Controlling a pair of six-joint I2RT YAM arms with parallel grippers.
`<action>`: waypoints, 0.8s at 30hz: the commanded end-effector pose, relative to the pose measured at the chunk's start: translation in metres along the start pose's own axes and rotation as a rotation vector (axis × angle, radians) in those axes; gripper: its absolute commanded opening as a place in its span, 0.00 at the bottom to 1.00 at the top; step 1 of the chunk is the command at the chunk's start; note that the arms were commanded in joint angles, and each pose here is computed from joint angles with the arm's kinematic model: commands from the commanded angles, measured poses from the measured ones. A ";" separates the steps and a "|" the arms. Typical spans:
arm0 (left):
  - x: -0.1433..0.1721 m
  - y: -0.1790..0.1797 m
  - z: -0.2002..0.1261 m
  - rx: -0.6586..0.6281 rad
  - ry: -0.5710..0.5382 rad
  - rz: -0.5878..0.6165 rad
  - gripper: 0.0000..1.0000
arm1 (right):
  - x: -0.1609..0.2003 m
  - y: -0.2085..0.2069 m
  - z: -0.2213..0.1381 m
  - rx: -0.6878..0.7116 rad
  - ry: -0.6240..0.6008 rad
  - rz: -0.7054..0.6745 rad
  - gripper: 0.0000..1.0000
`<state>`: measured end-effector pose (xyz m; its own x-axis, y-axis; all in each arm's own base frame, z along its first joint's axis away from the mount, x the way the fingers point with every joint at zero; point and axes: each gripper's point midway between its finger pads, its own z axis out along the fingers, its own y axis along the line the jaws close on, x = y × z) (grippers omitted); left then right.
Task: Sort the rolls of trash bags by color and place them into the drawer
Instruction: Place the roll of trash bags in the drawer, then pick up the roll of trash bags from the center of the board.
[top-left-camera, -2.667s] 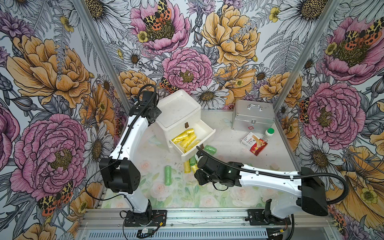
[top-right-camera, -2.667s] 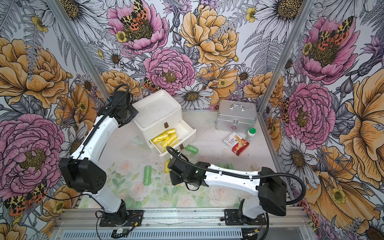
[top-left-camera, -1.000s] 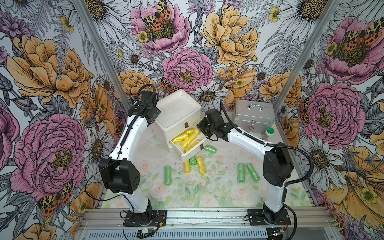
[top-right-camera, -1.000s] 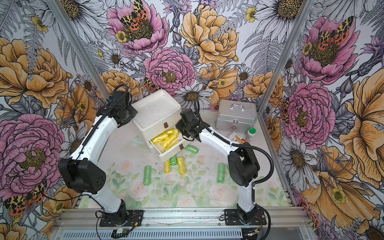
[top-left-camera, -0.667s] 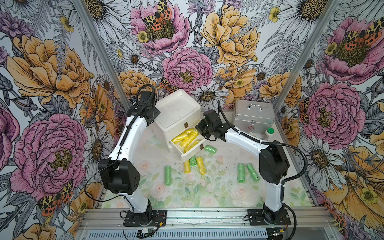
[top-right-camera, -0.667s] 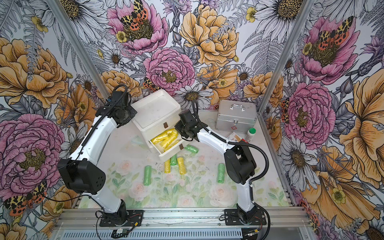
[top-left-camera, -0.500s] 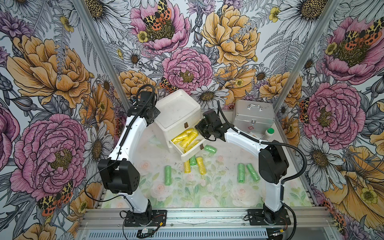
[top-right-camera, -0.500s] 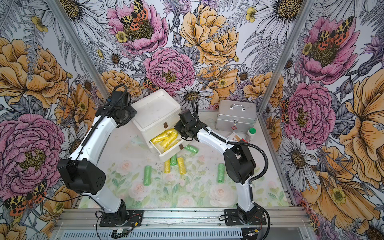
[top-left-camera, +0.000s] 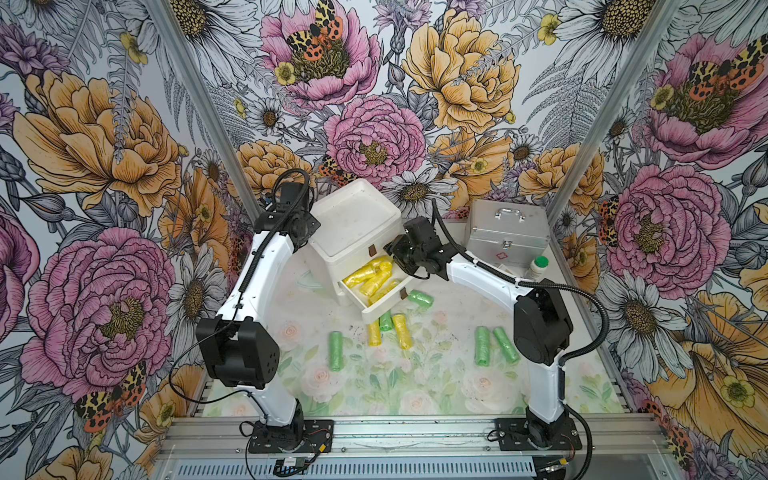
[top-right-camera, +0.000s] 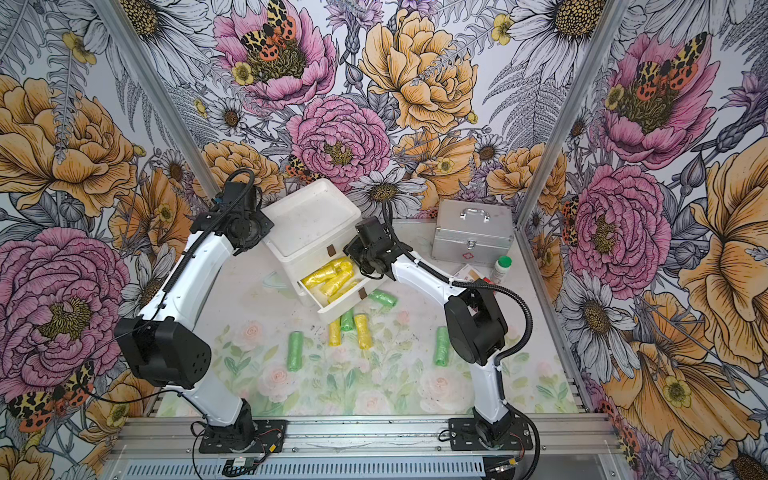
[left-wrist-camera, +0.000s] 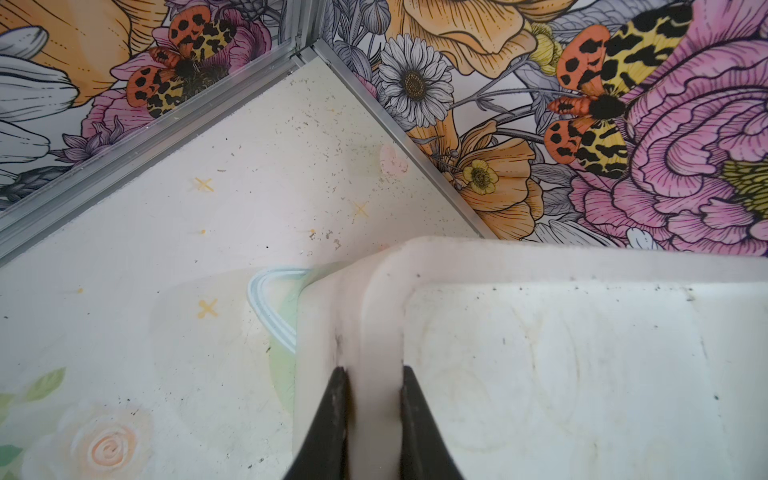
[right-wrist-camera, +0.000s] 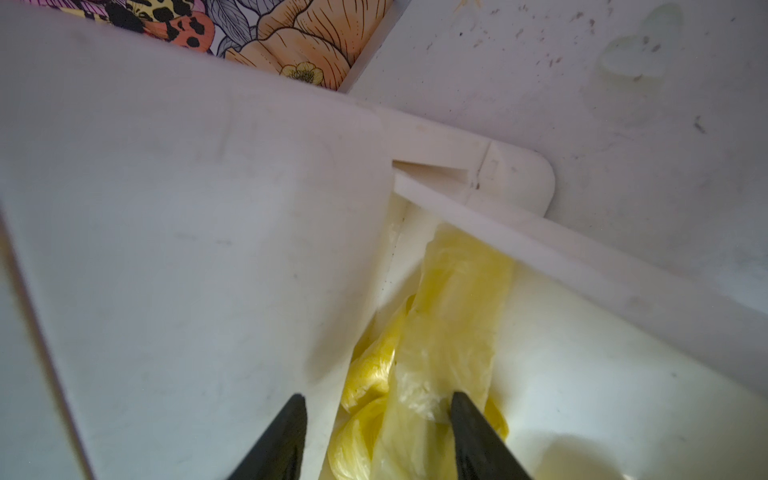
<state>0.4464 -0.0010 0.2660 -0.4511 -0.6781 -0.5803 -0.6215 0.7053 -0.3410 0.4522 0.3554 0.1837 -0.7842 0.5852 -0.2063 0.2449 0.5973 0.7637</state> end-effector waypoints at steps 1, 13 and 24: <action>0.071 0.031 0.012 -0.127 0.296 0.000 0.00 | -0.007 0.036 -0.037 -0.097 -0.037 -0.096 0.57; 0.071 0.019 0.023 -0.129 0.296 0.003 0.00 | 0.022 -0.020 -0.113 -0.047 -0.054 -0.455 0.62; 0.076 0.009 0.024 -0.120 0.300 0.015 0.00 | 0.117 -0.121 -0.097 0.164 0.079 -0.715 0.62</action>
<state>0.4527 -0.0079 0.2657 -0.4791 -0.6665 -0.5712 -0.6251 0.7159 -0.3110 0.2787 0.2957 0.1313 -0.8585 0.0543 -0.5099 -0.2048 0.8753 0.4381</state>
